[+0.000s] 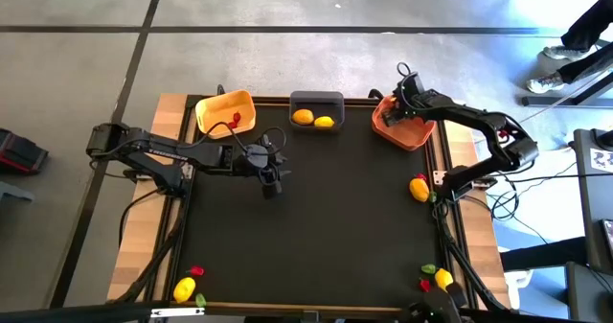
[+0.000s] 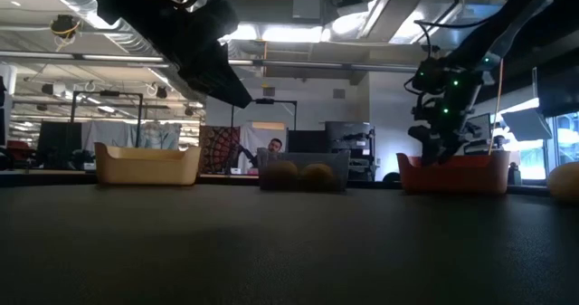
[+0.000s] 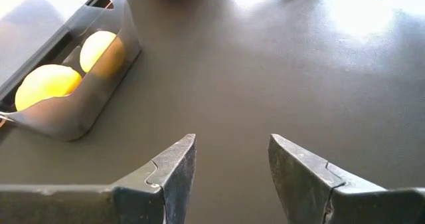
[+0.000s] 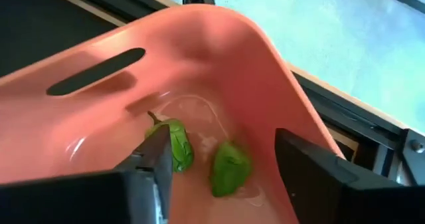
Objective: Sort produce into baskets
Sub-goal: Put the yellow lemon into the black bin
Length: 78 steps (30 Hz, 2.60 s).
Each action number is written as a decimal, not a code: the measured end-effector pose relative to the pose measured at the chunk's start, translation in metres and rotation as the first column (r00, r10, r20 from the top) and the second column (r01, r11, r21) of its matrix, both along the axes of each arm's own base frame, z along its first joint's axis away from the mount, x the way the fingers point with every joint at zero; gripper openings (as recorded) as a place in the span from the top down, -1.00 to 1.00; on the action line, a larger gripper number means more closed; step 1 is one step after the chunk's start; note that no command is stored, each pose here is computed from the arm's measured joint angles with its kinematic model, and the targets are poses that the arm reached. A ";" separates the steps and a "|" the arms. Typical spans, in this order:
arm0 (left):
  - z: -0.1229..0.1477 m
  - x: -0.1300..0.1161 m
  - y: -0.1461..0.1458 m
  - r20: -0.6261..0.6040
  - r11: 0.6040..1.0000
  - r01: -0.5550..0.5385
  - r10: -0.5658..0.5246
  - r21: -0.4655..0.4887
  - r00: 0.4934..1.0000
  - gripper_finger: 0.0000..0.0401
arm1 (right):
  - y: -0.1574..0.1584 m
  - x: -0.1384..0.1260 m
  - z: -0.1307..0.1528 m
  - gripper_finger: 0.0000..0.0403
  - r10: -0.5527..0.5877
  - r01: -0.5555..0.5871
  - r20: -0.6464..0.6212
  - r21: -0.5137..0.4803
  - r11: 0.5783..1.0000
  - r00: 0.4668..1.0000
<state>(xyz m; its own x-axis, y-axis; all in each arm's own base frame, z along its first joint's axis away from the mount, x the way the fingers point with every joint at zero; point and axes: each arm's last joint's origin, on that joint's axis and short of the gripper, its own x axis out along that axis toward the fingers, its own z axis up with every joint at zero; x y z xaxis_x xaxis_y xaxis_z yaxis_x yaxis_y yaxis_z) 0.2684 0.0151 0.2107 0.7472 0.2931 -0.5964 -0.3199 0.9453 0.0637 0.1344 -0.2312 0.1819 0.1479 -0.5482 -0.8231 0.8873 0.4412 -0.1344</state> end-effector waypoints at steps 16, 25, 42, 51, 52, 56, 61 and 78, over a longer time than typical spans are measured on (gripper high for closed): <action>0.000 0.000 0.000 0.001 1.000 -0.001 0.001 -0.002 1.000 0.08 | 0.074 0.026 0.052 -0.02 0.263 -0.258 0.050 -0.084 0.962 0.964; 0.000 0.000 0.000 0.006 1.000 -0.009 0.009 -0.014 1.000 0.08 | 0.115 0.028 0.059 -0.02 0.397 -0.401 0.089 0.031 0.916 0.914; 0.000 0.000 0.000 0.014 0.999 -0.025 0.025 -0.035 1.000 0.08 | 0.151 0.026 0.115 -0.02 0.416 -0.433 0.122 0.289 0.854 0.901; 0.000 0.000 0.000 0.014 0.999 -0.026 0.026 -0.036 1.000 0.08 | 0.158 0.019 0.094 -0.37 0.303 -0.260 -0.001 0.511 0.819 0.953; 0.000 0.000 0.000 0.013 0.999 -0.026 0.026 -0.036 1.000 0.08 | 0.158 0.018 0.089 -0.44 0.292 -0.240 -0.014 0.534 0.811 0.956; 0.000 0.000 0.000 0.013 0.999 -0.026 0.026 -0.036 1.000 0.08 | 0.160 0.019 0.069 -0.65 0.281 -0.187 -0.051 0.630 0.754 0.958; 0.000 0.000 0.000 0.013 0.999 -0.025 0.026 -0.036 1.000 0.08 | 0.161 0.017 0.052 -0.72 0.245 -0.091 -0.133 0.682 0.725 0.960; 0.000 0.000 0.000 0.014 0.999 -0.027 0.027 -0.038 1.000 0.08 | 0.160 0.018 0.015 -0.51 0.205 0.080 -0.296 0.727 0.682 0.933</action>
<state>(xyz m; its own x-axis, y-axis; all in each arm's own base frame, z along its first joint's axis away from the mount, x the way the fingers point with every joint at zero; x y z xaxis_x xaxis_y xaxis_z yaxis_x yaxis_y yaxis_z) 0.2684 0.0148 0.2107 0.7480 0.2909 -0.5965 -0.3459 0.9380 0.0237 0.1522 -0.0709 0.1973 -0.1951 0.2340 -0.9525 0.8160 0.5775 -0.0253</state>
